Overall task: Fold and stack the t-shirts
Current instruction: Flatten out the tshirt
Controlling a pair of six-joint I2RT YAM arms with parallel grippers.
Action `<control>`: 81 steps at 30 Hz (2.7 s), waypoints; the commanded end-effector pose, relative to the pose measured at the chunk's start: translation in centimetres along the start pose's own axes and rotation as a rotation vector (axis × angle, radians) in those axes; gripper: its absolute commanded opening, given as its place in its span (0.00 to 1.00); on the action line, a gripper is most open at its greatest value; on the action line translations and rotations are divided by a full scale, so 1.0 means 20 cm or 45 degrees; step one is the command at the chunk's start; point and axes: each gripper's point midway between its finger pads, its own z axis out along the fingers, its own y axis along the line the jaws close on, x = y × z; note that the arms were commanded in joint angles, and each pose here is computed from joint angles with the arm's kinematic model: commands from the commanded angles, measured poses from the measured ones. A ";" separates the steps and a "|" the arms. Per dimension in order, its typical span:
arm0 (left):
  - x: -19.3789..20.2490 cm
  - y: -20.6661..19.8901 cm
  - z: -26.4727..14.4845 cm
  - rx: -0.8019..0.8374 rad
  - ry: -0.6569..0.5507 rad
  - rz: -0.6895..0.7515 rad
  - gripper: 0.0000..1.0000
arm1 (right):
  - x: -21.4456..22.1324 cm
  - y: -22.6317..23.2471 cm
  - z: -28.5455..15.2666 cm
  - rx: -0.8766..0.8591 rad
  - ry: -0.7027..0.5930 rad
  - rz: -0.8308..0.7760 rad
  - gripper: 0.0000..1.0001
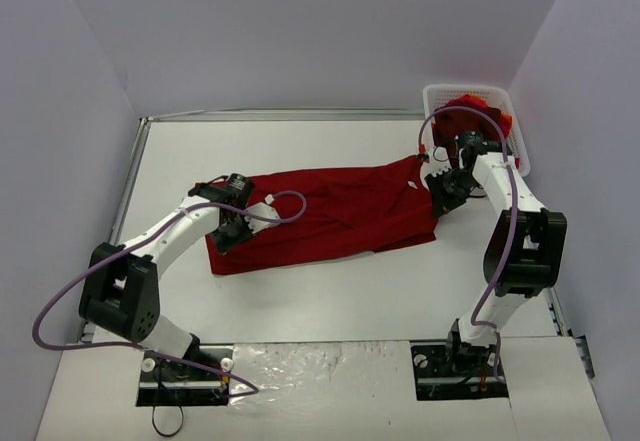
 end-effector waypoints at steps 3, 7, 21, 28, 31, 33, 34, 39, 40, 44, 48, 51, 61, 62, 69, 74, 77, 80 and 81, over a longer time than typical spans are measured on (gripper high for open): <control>0.03 -0.05 -0.11 0.041 -0.020 0.025 0.20 | 0.02 0.02 0.02 -0.015 0.026 0.012 0.00; 0.07 -0.10 -0.10 0.081 -0.005 0.043 0.31 | 0.03 0.02 0.03 -0.015 0.040 0.012 0.00; 0.08 -0.06 0.01 0.045 0.041 0.058 0.37 | 0.07 0.03 0.09 -0.033 0.057 0.022 0.00; 0.05 0.00 0.06 -0.007 0.046 0.045 0.37 | 0.11 0.04 0.13 -0.046 0.085 0.027 0.00; 0.03 0.04 0.08 -0.043 0.036 0.027 0.37 | 0.12 0.05 0.14 -0.053 0.089 0.030 0.00; 0.03 0.04 0.08 -0.045 0.037 0.025 0.36 | 0.12 0.04 0.15 -0.053 0.089 0.030 0.00; 0.03 0.05 0.09 -0.048 0.043 0.023 0.37 | 0.12 0.05 0.15 -0.058 0.096 0.027 0.00; 0.04 0.06 0.12 -0.050 0.056 0.019 0.37 | 0.13 0.05 0.17 -0.064 0.102 0.029 0.00; 0.04 0.05 0.13 -0.037 0.063 0.022 0.36 | 0.13 0.05 0.17 -0.062 0.103 0.029 0.00; 0.05 0.04 0.15 -0.014 0.077 0.028 0.36 | 0.13 0.05 0.18 -0.065 0.109 0.027 0.00; 0.06 0.03 0.16 -0.004 0.077 0.032 0.30 | 0.14 0.05 0.19 -0.065 0.112 0.028 0.00; 0.06 0.03 0.15 -0.001 0.075 0.030 0.26 | 0.14 0.05 0.19 -0.065 0.114 0.029 0.00; 0.07 0.01 0.17 0.023 0.091 0.038 0.10 | 0.14 0.05 0.20 -0.058 0.120 0.026 0.00; 0.07 0.01 0.17 0.024 0.090 0.037 0.03 | 0.14 0.05 0.20 -0.061 0.121 0.027 0.00; 0.02 0.06 0.07 -0.027 0.001 -0.024 0.02 | 0.14 0.05 0.19 -0.052 0.115 0.030 0.00; -0.03 0.30 -0.19 -0.319 -0.136 -0.239 0.02 | 0.05 0.04 0.09 0.000 0.022 0.029 0.00; -0.06 0.51 -0.41 -0.583 -0.258 -0.417 0.02 | -0.02 0.04 0.02 0.038 -0.043 0.033 0.00; -0.02 0.66 -0.61 -0.822 -0.348 -0.570 0.02 | -0.10 0.01 -0.06 0.089 -0.110 0.035 0.00; -0.03 0.70 -0.65 -0.874 -0.381 -0.603 0.02 | -0.13 0.00 -0.09 0.107 -0.128 0.037 0.00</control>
